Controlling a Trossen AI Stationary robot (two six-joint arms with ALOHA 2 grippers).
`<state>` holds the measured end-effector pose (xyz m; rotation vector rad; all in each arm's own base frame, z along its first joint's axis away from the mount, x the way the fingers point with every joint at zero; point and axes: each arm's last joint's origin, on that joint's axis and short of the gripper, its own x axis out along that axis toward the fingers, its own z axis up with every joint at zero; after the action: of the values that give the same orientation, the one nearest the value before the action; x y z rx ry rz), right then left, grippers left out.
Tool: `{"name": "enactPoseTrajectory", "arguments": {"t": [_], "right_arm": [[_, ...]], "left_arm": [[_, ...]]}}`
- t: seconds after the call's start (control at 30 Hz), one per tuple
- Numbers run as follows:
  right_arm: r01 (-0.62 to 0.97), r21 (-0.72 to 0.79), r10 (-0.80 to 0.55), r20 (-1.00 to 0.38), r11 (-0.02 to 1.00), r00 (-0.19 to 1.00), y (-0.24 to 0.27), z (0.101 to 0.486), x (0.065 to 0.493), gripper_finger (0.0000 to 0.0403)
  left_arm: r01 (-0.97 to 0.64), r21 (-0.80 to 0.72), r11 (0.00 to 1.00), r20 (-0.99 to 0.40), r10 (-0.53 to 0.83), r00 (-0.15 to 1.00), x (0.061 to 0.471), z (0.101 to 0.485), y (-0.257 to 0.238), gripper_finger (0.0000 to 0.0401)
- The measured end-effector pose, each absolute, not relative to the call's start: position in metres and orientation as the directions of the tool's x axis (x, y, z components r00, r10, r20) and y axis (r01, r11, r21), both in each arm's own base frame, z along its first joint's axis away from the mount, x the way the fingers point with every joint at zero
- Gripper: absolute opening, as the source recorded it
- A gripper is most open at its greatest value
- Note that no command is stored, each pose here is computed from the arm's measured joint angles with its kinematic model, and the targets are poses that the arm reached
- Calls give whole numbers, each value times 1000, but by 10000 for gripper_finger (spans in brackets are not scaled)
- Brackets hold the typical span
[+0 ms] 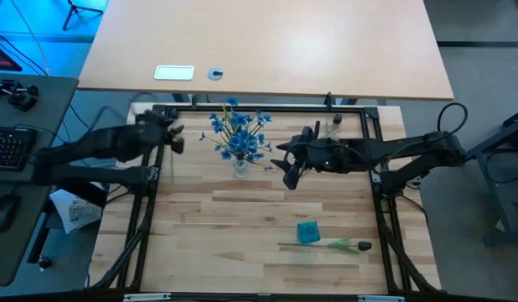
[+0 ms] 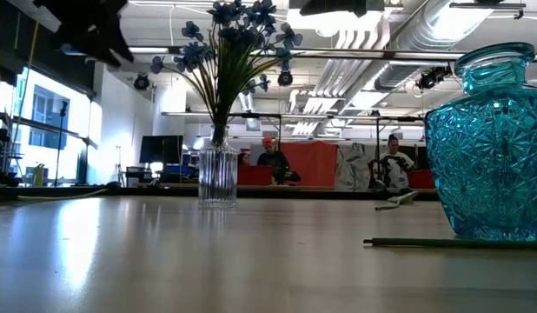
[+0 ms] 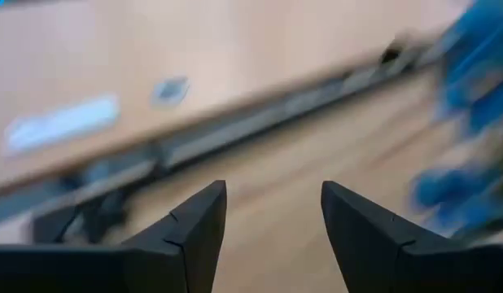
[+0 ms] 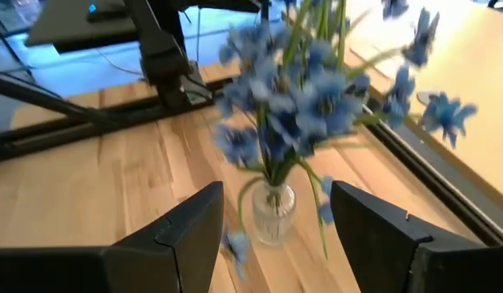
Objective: Sort flowers into vase by color
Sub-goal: Put the top left dark blue flower into the blue vase
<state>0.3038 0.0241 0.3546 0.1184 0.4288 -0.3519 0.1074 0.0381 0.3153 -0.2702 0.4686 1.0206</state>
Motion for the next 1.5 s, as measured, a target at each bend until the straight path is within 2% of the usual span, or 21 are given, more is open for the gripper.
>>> {"name": "enactPoseTrajectory", "arguments": {"t": [0.1, 0.2, 0.27, 0.37, 0.47, 0.57, 0.73, 0.87, 1.17, 1.33, 1.5], "right_arm": [[394, 58, -328, -452, 917, 830, 18, 339, 304, 222], [423, 88, -336, -471, 902, 815, 11, 325, 305, 222], [414, 96, -322, -480, 905, 816, 9, 322, 305, 222], [378, 79, -296, -483, 923, 824, 6, 322, 305, 222], [340, 64, -271, -475, 938, 837, 7, 325, 303, 222], [323, 57, -260, -471, 945, 843, 7, 328, 301, 222], [283, 65, -220, -474, 957, 853, 8, 329, 300, 222], [253, 38, -205, -475, 967, 855, 8, 329, 300, 222], [363, 87, -285, -464, 928, 839, -2, 329, 300, 222], [446, 69, -371, -448, 893, 813, -5, 330, 299, 222], [474, 81, -394, -444, 877, 804, -6, 330, 299, 222]], "left_arm": [[-876, 127, 466, -664, 696, 274, 127, 298, 48, 191], [-856, 288, 429, -771, 635, 59, 143, 271, 64, 191], [-852, 332, 404, -823, 565, -53, 149, 253, 78, 190], [-857, 332, 395, -890, 432, -145, 149, 226, 101, 190], [-898, 299, 323, -915, 366, -173, 141, 205, 124, 190], [-949, 223, 222, -939, 312, -147, 128, 195, 140, 190], [-991, 119, 64, -931, 354, -89, 110, 192, 154, 190], [-994, 96, 45, -944, 321, -77, 107, 185, 162, 190], [-975, 220, 14, -938, 278, -208, 108, 159, 179, 190], [-980, 171, -104, -918, 343, -197, 109, 152, 183, 190], [-974, 155, -163, -917, 343, -204, 101, 131, 173, 190]]}}
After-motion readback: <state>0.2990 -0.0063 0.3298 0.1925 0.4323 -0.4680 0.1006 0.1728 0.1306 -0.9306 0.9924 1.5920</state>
